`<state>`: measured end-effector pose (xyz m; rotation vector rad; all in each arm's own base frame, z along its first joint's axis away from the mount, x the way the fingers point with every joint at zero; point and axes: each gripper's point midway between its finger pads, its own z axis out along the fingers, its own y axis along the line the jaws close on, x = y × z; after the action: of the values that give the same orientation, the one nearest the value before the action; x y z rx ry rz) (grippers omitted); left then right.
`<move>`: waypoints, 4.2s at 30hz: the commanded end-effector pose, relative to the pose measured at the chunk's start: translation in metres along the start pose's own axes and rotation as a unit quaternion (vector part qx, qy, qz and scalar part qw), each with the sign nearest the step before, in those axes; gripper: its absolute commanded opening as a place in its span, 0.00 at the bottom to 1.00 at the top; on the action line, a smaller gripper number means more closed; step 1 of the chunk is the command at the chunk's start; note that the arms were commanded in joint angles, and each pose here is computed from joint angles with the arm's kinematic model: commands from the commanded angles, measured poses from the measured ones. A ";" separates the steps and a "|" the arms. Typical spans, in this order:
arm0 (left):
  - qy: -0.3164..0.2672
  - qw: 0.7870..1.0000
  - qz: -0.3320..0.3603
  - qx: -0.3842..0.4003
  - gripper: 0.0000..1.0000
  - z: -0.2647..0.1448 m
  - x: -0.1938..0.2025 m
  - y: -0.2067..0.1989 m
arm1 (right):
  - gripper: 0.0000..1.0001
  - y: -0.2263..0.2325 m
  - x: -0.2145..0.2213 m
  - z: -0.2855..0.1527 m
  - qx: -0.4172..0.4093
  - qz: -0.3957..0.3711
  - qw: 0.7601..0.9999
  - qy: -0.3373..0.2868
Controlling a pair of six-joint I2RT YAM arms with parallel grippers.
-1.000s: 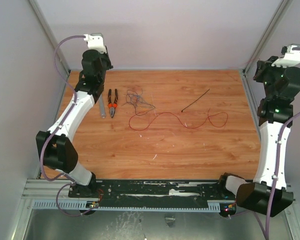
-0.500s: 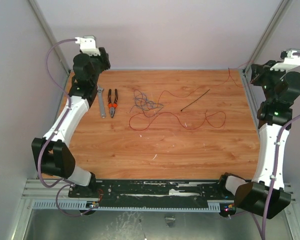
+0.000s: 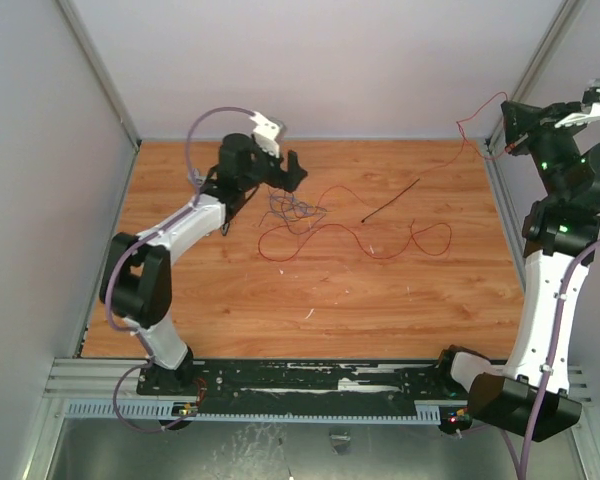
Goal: Zip-tie the wires
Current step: Untie the cable at the center of the board, then place the cable at the center of the board.
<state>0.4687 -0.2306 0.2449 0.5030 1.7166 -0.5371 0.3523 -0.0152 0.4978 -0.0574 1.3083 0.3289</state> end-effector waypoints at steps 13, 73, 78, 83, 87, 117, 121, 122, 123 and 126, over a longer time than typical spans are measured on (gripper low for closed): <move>0.161 0.982 0.001 0.096 0.81 0.081 0.126 -0.066 | 0.00 0.015 -0.032 -0.009 -0.010 -0.017 0.999 -0.033; -0.214 0.953 -0.066 -0.205 0.00 -0.108 -0.168 0.123 | 0.00 -0.004 0.049 -0.003 -0.007 0.033 0.998 0.055; -0.172 0.962 -0.111 -0.178 0.00 -0.129 -0.114 0.092 | 0.00 0.002 0.070 -0.016 -0.015 0.051 0.995 0.081; -0.117 0.969 -0.153 -0.153 0.00 -0.123 -0.071 0.053 | 0.00 0.009 0.101 -0.037 -0.012 0.081 0.992 0.093; -0.080 0.968 -0.190 -0.143 0.00 -0.119 -0.044 0.034 | 0.00 -0.001 0.123 -0.051 0.026 0.088 0.991 0.102; 0.090 0.961 -0.190 -0.179 0.00 -0.109 0.099 -0.010 | 0.00 -0.084 0.158 -0.097 0.270 0.040 0.958 0.085; 0.104 0.959 -0.178 -0.193 0.00 -0.104 0.112 -0.010 | 0.00 -0.091 0.192 -0.105 0.282 0.062 0.952 0.103; 0.106 0.959 -0.174 -0.199 0.00 -0.103 0.115 -0.010 | 0.00 -0.093 0.199 -0.107 0.288 0.066 0.950 0.105; 0.109 0.958 -0.166 -0.206 0.00 -0.101 0.117 -0.012 | 0.00 -0.094 0.205 -0.109 0.290 0.070 0.949 0.107; 0.113 0.956 -0.145 -0.231 0.00 -0.099 0.122 -0.012 | 0.00 -0.099 0.222 -0.113 0.299 0.081 0.944 0.113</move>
<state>0.3541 -0.1774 0.1454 -0.0239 2.1047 -0.3862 0.3190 -0.0829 0.2418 0.5018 1.6571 0.0565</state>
